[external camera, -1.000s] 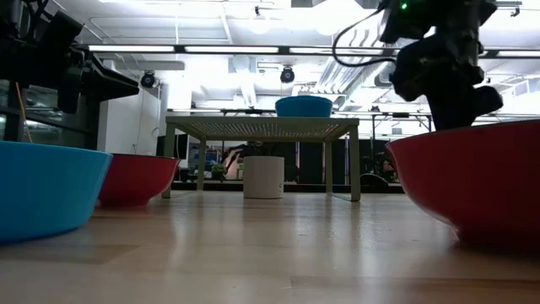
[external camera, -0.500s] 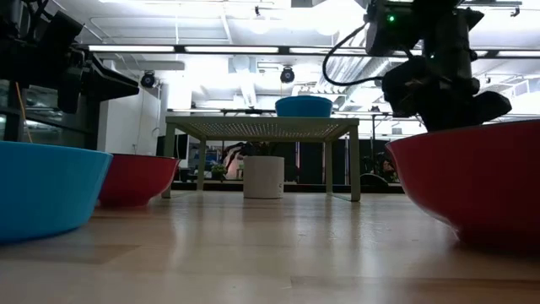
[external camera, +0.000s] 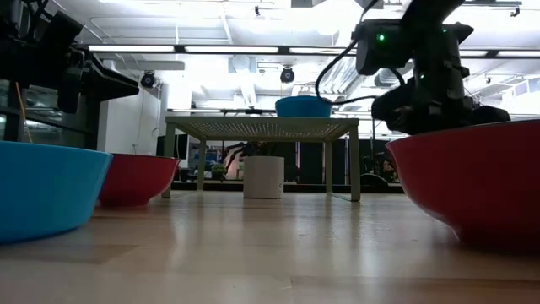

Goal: Pick & Place Mini bowls
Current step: Put the red patterned bowl on the shelf

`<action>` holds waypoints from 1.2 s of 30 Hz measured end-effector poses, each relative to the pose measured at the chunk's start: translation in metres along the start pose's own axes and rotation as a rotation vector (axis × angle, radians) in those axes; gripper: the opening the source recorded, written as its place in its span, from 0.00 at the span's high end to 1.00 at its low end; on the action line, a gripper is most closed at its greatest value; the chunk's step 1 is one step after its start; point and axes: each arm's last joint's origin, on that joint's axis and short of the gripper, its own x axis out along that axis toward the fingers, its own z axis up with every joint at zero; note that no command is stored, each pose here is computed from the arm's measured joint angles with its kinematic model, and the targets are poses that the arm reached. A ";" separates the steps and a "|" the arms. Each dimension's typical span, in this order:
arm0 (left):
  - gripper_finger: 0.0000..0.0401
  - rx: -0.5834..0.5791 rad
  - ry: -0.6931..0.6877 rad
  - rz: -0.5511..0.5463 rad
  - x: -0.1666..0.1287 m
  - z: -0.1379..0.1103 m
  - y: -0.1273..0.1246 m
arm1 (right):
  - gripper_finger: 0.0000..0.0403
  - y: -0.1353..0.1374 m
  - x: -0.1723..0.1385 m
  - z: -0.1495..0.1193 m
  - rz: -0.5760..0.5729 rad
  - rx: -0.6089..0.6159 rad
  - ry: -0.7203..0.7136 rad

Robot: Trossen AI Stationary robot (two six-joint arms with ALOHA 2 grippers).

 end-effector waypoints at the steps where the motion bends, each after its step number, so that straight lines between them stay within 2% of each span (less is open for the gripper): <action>1: 0.68 0.000 0.000 0.000 0.000 0.000 0.000 | 0.64 0.000 0.002 0.000 -0.010 0.005 -0.008; 6: 0.68 -0.001 0.000 0.000 0.000 0.000 0.000 | 0.65 0.002 0.009 0.000 -0.044 0.026 -0.014; 9: 0.68 0.000 0.000 0.000 0.000 0.000 0.000 | 0.69 0.002 0.010 -0.002 -0.060 0.019 -0.009; 17: 0.68 0.000 0.000 0.000 0.000 0.000 0.000 | 0.96 -0.001 0.010 -0.011 -0.097 0.018 0.016; 20: 0.68 0.000 0.000 0.000 0.000 0.000 0.000 | 0.97 0.000 0.010 -0.014 -0.108 0.005 0.019; 26: 0.68 0.000 0.000 0.000 0.000 0.000 0.000 | 0.99 0.007 0.000 -0.021 -0.134 -0.106 0.019; 30: 0.68 0.000 0.000 0.000 0.000 0.000 0.000 | 1.00 0.022 -0.015 -0.021 -0.084 -0.197 -0.019; 36: 0.68 0.000 0.000 0.000 0.000 0.000 0.000 | 1.00 0.028 -0.040 -0.028 -0.171 -0.311 -0.045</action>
